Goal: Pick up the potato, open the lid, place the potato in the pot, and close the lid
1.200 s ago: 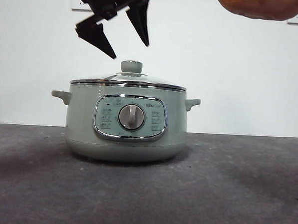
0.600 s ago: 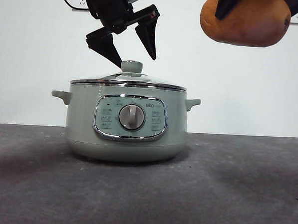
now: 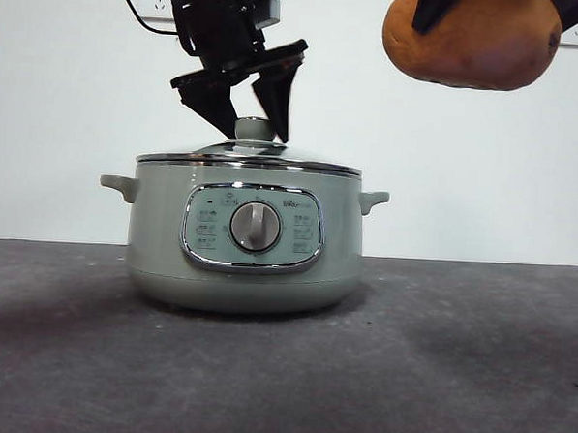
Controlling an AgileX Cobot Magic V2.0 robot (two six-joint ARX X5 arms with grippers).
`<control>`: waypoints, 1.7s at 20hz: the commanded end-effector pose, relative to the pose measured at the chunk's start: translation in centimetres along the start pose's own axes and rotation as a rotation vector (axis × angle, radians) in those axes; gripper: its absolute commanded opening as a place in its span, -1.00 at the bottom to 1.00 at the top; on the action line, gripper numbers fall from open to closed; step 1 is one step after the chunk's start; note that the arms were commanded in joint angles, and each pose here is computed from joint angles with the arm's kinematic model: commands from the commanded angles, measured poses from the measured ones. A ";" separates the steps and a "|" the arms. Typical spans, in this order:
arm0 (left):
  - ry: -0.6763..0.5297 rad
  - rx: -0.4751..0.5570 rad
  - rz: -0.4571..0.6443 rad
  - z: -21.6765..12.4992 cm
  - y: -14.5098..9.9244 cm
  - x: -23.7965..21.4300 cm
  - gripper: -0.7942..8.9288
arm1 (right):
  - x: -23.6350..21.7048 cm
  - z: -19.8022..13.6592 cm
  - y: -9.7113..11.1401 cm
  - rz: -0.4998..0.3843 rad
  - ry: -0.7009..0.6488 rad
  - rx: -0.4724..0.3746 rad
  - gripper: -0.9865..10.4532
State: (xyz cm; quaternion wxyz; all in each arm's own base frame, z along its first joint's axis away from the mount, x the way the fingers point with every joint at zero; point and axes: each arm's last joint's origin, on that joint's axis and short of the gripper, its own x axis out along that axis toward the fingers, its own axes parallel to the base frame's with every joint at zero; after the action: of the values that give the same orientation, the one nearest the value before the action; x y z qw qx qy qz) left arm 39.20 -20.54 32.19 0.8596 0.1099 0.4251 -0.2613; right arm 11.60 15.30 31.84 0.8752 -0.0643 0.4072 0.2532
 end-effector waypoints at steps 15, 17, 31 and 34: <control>-0.020 0.047 0.053 0.2 -0.6 -2.5 -0.85 | -0.1 0.2 0.1 0.005 -0.010 0.015 -0.83; -0.037 0.055 0.056 0.3 -0.6 -3.2 -0.85 | -0.1 0.2 0.1 0.005 -0.011 0.015 -0.83; -0.135 -0.008 0.152 0.2 4.2 -8.5 -0.85 | 2.4 3.3 -0.3 0.071 -0.068 0.113 -0.84; -0.139 -0.053 0.194 -0.5 6.4 -10.3 -0.85 | 4.6 6.7 -1.1 0.084 -0.032 0.119 -0.84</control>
State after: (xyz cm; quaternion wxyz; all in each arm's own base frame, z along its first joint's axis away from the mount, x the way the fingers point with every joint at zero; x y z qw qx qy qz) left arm 37.74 -11.40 38.60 0.9010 0.1048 0.3854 -0.1692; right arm 19.12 18.17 32.69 0.8713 0.0164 0.4156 0.2604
